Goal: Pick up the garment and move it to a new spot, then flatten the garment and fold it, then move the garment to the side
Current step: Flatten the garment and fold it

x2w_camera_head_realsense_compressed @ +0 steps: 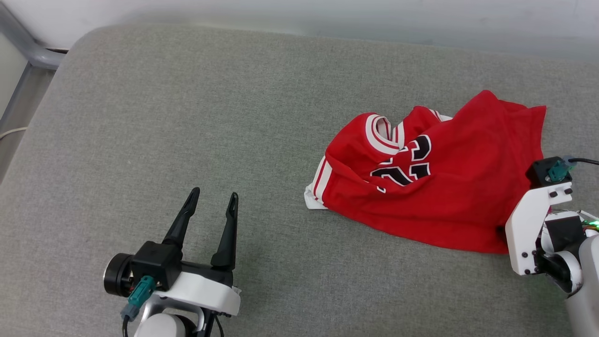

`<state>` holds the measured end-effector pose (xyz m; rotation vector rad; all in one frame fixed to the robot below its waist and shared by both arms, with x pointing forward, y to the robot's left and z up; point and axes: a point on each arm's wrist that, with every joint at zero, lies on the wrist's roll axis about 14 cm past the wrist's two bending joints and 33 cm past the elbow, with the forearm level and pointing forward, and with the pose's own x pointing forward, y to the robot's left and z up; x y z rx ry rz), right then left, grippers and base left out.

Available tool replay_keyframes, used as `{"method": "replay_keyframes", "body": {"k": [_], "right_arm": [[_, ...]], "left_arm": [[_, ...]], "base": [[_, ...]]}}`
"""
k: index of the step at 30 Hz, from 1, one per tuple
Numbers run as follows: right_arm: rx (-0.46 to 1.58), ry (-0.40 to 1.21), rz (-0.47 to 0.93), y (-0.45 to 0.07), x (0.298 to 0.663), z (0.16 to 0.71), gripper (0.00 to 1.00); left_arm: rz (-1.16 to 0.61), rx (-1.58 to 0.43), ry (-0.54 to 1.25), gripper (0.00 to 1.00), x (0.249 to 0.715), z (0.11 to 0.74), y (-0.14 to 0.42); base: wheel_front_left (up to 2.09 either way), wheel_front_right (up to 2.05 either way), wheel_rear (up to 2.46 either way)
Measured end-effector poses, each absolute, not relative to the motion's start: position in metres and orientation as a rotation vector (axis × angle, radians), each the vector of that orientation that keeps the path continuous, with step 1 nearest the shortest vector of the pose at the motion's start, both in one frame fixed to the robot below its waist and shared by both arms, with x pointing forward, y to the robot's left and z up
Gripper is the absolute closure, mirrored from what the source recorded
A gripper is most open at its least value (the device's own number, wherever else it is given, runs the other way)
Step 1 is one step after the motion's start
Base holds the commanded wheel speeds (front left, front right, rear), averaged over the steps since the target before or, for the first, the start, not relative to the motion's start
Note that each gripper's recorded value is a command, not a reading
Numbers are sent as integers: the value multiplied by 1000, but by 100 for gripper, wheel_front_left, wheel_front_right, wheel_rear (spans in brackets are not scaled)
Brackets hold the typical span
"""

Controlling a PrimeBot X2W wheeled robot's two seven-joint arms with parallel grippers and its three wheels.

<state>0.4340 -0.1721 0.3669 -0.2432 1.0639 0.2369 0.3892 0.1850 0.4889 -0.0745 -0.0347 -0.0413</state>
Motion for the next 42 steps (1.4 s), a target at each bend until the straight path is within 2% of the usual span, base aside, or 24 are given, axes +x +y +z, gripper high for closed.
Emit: {"method": "replay_keyframes", "body": {"k": [1, 2, 3, 4, 13, 18, 27, 33, 36, 37, 38, 42], "right_arm": [[-239, 1068, 238, -172, 434, 365, 0], [-238, 1079, 240, -172, 432, 362, 46], [-244, 1082, 244, -172, 431, 362, 82], [-244, 1080, 248, -172, 430, 362, 100], [-183, 1036, 269, -175, 403, 380, 100], [-137, 1073, 236, -195, 358, 384, 100], [34, 1257, 137, -212, 244, 360, 100], [129, 1341, 132, -190, 203, 347, 100], [142, 1335, 142, -181, 201, 347, 100], [128, 1305, 137, -183, 207, 350, 15], [124, 1286, 136, -184, 212, 353, 0], [79, 1182, 173, -182, 244, 374, 0]], "left_arm": [[-40, -74, -34, 0, 389, 489, 185], [-40, -74, -34, 0, 389, 489, 185], [-39, -74, -35, 0, 389, 489, 185], [-37, -74, -37, 0, 389, 490, 186], [-50, -84, -64, 0, 383, 499, 181], [-68, -97, -86, 0, 379, 507, 173], [-87, -112, -111, 0, 377, 515, 166], [-90, -120, -105, 0, 378, 513, 163], [-94, -122, -102, 0, 378, 512, 161], [-96, -122, -101, 0, 379, 512, 161], [-98, -122, -101, 0, 379, 512, 160], [-101, -121, -102, 0, 379, 512, 159]], "base": [[0, 0, 0], [0, 0, 0], [0, 0, 0], [0, 0, 0], [0, 0, 0], [0, 0, 0], [0, 0, 0], [0, 0, 0], [0, 0, 0], [0, 0, 0], [0, 0, 0], [0, 0, 0]]}}
